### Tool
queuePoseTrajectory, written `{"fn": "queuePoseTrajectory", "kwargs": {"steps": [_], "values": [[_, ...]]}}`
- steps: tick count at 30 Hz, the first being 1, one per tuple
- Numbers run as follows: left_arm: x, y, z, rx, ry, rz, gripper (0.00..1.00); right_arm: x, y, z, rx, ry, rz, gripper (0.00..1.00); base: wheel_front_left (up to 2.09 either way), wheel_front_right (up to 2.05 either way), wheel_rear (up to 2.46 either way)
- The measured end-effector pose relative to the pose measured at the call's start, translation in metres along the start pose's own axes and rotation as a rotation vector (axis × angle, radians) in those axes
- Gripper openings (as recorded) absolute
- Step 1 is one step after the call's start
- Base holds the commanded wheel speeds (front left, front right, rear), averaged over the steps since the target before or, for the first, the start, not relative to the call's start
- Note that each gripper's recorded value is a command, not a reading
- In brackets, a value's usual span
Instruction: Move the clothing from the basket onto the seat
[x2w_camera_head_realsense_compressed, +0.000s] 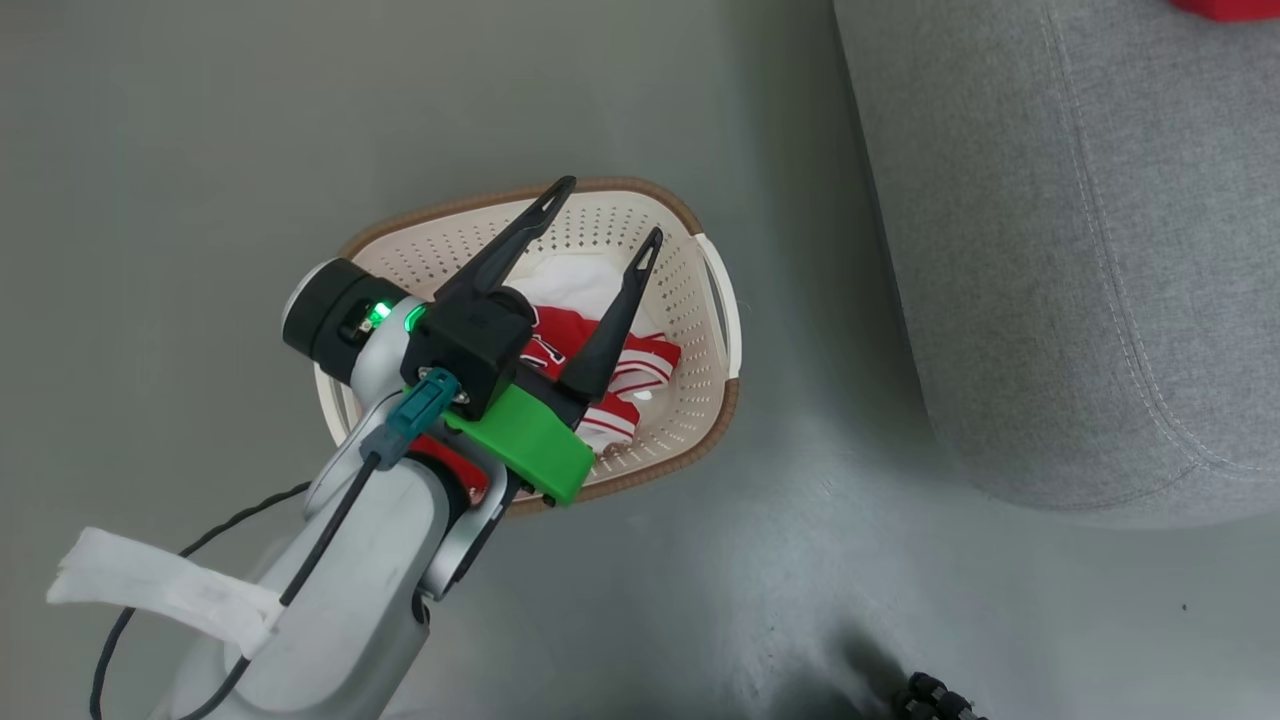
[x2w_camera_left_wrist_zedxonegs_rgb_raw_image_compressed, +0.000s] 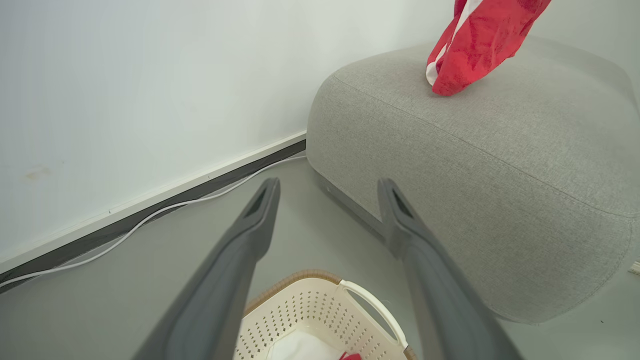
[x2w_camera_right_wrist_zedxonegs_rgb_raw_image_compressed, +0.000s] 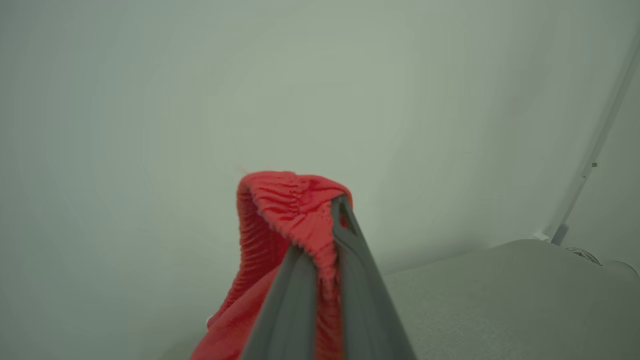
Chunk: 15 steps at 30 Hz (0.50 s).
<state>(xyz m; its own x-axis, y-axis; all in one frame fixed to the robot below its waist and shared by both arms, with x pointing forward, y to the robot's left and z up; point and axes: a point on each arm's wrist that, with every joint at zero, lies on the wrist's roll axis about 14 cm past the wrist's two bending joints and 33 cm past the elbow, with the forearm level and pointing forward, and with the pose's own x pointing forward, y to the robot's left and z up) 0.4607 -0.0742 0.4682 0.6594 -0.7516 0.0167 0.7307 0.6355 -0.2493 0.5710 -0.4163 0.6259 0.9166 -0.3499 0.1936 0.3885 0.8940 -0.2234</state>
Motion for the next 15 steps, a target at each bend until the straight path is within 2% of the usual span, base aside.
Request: {"fn": "queuePoseTrajectory", "kwargs": {"steps": [7, 12, 15], "values": [[0.003, 0.007, -0.017, -0.012, 0.034, -0.003, 1.0, -0.049, 0.007, -0.112, 0.028, 0.259, -0.032, 0.0, 0.0, 0.0, 0.0], [0.007, 0.005, -0.022, -0.023, 0.039, -0.014, 1.0, -0.088, 0.013, -0.164, 0.066, 0.398, -0.053, 0.0, 0.0, 0.0, 0.0], [0.008, 0.004, -0.023, -0.026, 0.04, -0.018, 1.0, -0.106, 0.015, -0.182, 0.065, 0.45, -0.056, 0.0, 0.0, 0.0, 0.0]]}}
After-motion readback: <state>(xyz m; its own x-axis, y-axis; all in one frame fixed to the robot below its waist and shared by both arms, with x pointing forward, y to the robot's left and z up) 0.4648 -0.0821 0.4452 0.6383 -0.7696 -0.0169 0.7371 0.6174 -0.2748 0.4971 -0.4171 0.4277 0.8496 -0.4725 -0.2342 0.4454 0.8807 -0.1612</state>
